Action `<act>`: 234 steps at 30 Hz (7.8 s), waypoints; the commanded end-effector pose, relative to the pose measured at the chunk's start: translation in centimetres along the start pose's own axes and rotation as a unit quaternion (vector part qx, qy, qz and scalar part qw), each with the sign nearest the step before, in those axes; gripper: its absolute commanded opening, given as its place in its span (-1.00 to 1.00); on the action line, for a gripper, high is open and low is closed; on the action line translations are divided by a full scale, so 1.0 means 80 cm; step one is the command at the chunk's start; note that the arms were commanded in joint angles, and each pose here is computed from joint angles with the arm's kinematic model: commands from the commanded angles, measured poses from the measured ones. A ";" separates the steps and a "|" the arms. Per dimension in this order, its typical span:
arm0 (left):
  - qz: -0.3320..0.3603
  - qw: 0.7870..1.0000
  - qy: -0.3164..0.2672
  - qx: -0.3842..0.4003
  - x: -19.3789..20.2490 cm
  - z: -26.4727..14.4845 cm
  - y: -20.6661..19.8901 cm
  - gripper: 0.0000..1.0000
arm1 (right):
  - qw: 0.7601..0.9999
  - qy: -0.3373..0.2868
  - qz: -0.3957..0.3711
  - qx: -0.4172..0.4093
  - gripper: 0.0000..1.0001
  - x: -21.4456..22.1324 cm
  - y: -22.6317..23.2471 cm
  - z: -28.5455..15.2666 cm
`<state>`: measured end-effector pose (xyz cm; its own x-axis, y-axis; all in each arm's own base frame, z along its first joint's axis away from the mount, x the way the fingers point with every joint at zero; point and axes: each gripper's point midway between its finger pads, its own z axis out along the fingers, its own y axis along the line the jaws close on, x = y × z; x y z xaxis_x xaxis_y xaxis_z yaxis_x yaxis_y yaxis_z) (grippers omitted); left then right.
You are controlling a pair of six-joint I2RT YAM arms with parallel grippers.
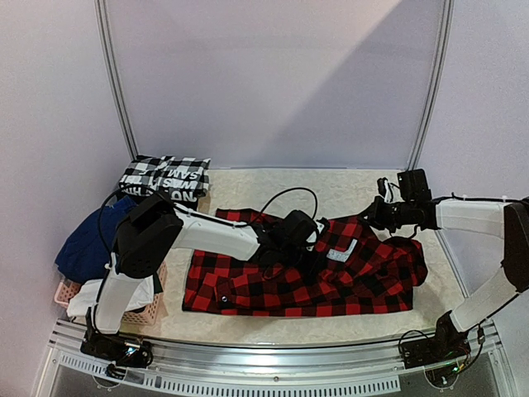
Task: Fold and stack the mixed laundry pile
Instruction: Pick up the 1/3-folded shirt from the center of the board, then fold the 1/3-folded shirt at the center of the board.
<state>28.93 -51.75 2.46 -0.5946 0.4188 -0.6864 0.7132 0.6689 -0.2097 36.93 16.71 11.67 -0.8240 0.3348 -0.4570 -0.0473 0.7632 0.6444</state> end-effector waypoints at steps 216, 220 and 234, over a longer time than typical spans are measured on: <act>-0.159 0.977 0.026 -0.140 0.064 -0.232 0.285 -0.89 | 0.862 -0.153 -0.478 0.070 -0.88 -0.013 0.102 -0.182; -0.158 0.976 0.032 -0.146 0.074 -0.234 0.281 -0.68 | 0.868 -0.143 -0.470 0.071 -0.85 -0.003 0.096 -0.174; -0.170 0.966 -0.002 -0.193 0.073 -0.273 0.285 -0.02 | 0.861 -0.135 -0.488 0.056 -0.77 0.018 0.105 -0.155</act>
<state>34.04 -20.97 8.28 -0.7810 0.1433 -0.6078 0.2985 0.9406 -0.1618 28.27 15.99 23.82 -0.2862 -0.3933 -0.8737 -0.5685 0.8037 -0.1756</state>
